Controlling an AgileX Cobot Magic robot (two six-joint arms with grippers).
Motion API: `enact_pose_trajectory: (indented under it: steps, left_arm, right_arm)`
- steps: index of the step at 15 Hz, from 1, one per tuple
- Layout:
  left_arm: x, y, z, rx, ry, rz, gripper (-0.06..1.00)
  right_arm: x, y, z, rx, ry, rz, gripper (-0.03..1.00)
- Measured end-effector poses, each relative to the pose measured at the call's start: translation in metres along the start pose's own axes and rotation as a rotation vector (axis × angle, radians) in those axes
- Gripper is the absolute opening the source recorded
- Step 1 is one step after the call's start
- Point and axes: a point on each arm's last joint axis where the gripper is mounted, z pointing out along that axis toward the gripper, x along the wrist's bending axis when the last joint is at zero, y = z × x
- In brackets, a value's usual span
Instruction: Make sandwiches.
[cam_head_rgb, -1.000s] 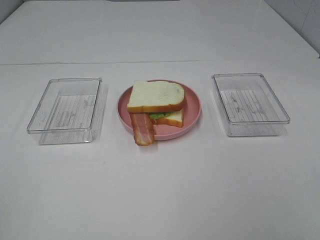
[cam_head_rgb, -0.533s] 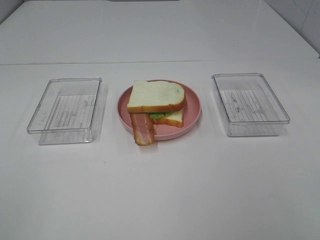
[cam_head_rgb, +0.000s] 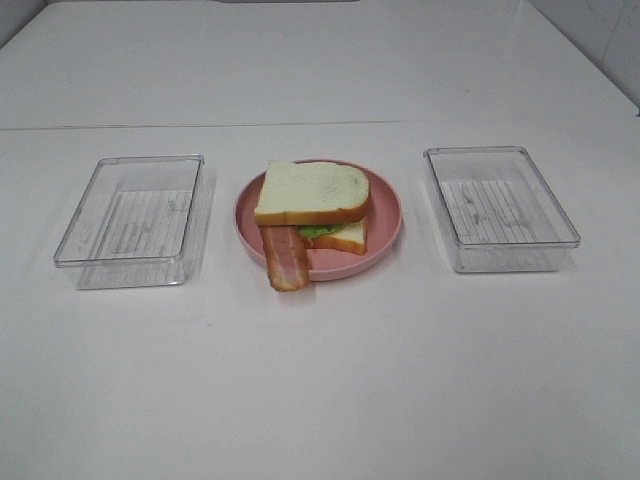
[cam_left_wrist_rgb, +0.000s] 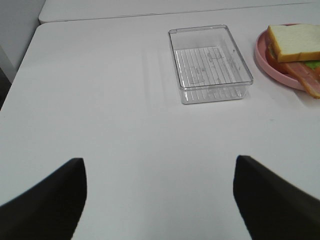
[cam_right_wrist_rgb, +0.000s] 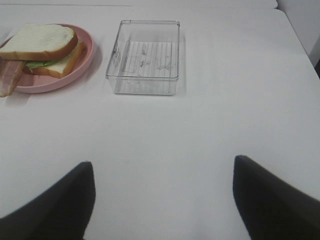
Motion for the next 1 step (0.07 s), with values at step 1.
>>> enact_pose_trajectory:
  steps: [1]
  left_arm:
    - [0.0000, 0.0000, 0.0000, 0.000, 0.000, 0.000, 0.76]
  right_arm:
    - [0.0000, 0.0000, 0.0000, 0.000, 0.000, 0.000, 0.73]
